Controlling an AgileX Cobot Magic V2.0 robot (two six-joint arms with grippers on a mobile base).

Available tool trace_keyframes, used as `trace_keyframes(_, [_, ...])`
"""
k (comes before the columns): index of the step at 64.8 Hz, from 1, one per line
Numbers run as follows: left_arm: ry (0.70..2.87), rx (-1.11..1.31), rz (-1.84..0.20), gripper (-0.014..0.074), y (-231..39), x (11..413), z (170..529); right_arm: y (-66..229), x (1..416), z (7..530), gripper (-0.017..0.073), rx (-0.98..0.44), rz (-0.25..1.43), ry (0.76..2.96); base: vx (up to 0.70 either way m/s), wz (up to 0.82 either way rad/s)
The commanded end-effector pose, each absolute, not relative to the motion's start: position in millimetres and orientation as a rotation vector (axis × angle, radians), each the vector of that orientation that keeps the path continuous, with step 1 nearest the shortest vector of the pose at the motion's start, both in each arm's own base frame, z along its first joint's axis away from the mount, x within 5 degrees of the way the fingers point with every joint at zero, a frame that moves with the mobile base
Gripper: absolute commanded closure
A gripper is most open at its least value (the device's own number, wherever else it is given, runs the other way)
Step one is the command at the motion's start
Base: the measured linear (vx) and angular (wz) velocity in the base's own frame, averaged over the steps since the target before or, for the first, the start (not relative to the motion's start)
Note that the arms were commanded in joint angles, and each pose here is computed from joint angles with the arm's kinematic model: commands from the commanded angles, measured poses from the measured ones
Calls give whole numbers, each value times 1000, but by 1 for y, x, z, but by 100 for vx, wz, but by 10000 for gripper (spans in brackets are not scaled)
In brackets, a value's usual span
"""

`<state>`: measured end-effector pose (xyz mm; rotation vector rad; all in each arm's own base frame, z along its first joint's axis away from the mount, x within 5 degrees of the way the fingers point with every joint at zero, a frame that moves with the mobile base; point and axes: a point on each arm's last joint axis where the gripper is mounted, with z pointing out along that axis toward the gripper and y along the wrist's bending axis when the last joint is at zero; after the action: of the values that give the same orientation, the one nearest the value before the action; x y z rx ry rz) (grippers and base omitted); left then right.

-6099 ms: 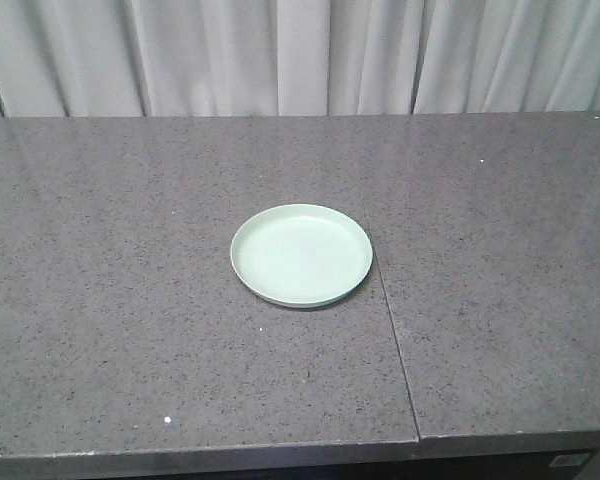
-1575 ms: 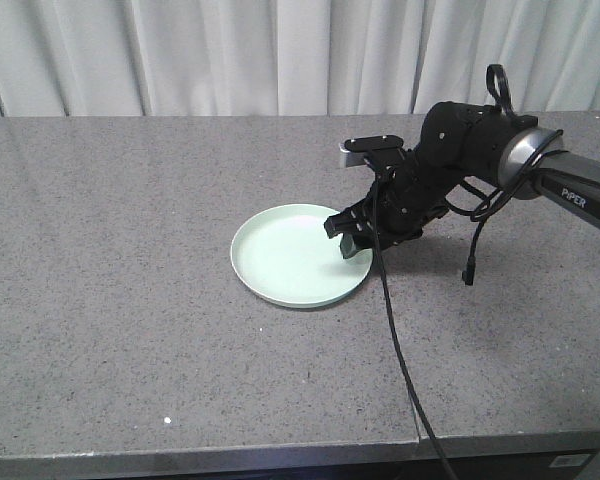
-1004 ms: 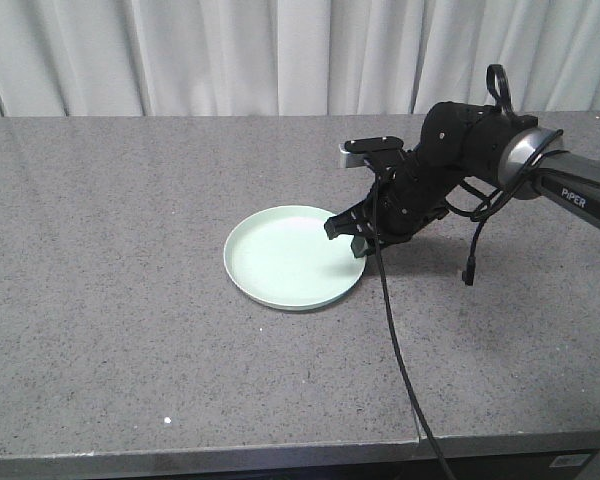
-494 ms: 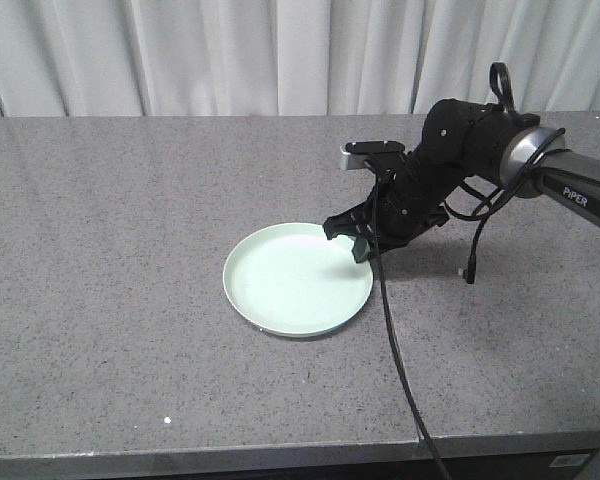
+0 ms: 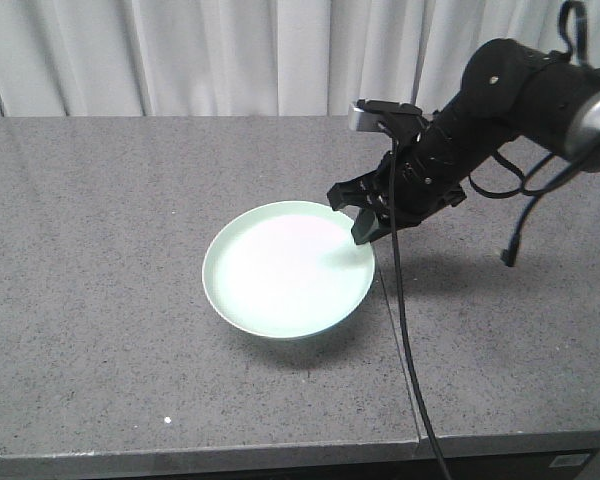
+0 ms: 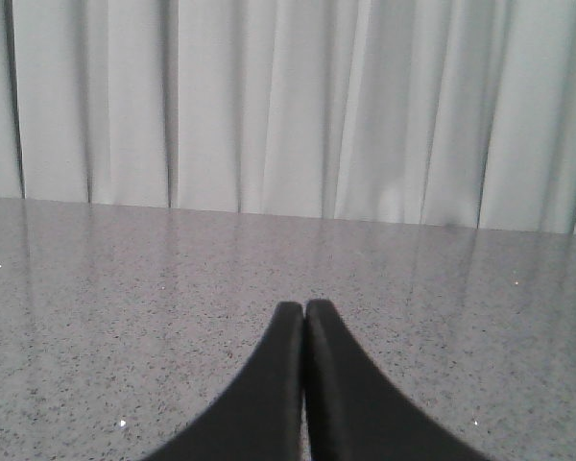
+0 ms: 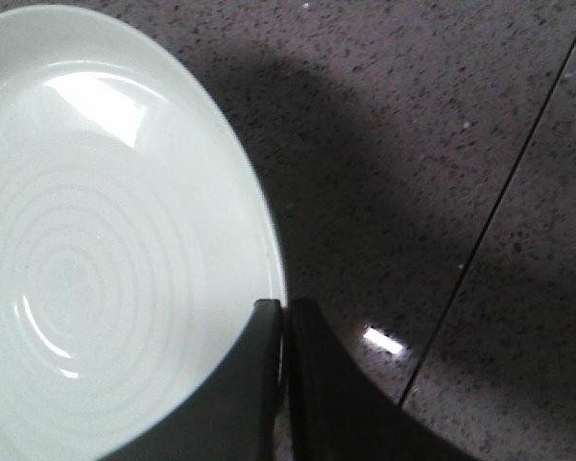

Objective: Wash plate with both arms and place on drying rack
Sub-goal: 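Close the right gripper on the plate rim and lift it up, then hold the plate raised in the right gripper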

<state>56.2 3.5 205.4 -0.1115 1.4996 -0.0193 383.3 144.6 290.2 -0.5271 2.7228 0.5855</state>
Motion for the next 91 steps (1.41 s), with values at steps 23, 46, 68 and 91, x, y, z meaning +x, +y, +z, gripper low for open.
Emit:
trace_keyframes(23, [1386,-115,-23,600,4,52,222,134,306,346,562,-567,760,2513,0,0])
trace_keyframes(46, [1386,-115,-23,600,4,52,222,126,273,331,562,-590,782,2534,0,0])
trace_keyframes(68, [1386,-115,-23,600,4,52,222,125,258,344,562,-609,823,2430,0,0])
trace_keyframes(91, [1386,-115,-23,600,4,52,222,124,257,345,561,-608,821,2427,0,0])
